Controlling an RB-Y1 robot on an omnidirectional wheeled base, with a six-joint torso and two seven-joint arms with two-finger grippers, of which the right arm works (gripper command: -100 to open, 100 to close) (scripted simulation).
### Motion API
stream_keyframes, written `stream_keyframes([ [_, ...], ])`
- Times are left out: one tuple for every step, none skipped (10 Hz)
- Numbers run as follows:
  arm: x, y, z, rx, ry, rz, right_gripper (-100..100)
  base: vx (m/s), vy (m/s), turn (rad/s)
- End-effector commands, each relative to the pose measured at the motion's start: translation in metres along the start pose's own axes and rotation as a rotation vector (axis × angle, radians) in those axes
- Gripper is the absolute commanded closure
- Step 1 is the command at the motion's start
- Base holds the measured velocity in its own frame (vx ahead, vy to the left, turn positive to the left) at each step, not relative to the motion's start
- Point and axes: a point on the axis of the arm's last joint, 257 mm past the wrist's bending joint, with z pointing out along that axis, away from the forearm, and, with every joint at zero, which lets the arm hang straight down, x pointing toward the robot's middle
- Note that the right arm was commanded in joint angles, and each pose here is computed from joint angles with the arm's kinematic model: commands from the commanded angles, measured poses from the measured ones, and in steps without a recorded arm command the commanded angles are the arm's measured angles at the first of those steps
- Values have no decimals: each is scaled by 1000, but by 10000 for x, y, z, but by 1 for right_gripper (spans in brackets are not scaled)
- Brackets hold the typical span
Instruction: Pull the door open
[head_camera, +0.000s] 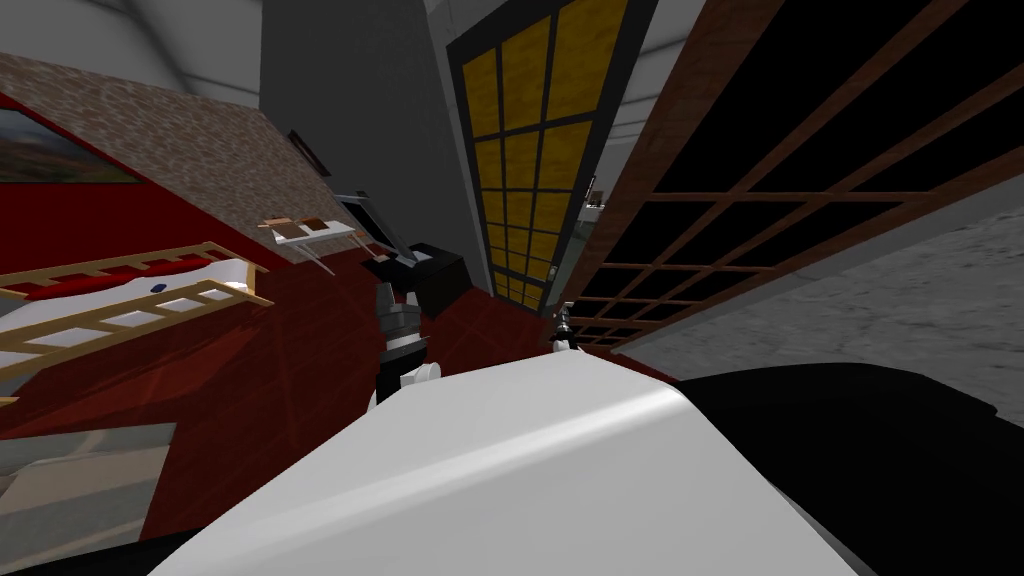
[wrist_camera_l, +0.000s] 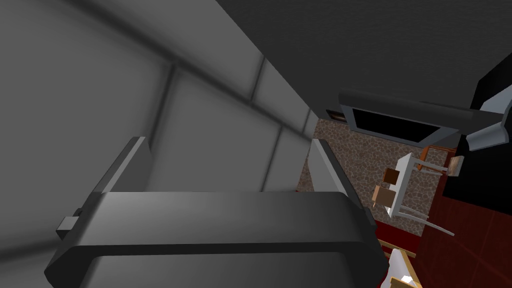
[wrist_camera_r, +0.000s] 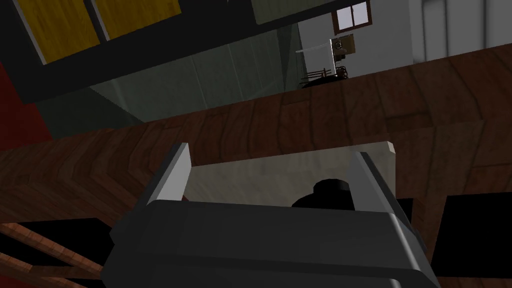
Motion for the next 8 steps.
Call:
stream_keyframes([
  [-88,108,10,-29,-15,60,-100,-80,-35,101],
  [-83,114,3,-35,-16,98,-100,-107,-42,115],
  [-83,114,3,-35,-16,111,-100,-76,-24,56],
  [-78,120,-6,-42,-17,158,-100,-53,-13,79],
  [-74,127,-15,-48,-17,197,-100,-79,-38,113],
  [-74,127,-15,-49,-17,208,-100,-52,-32,65],
  [-69,134,-24,-56,-18,258,-100,-62,-19,83],
  [-65,141,-34,-64,-18,291,-100,-84,-43,132],
])
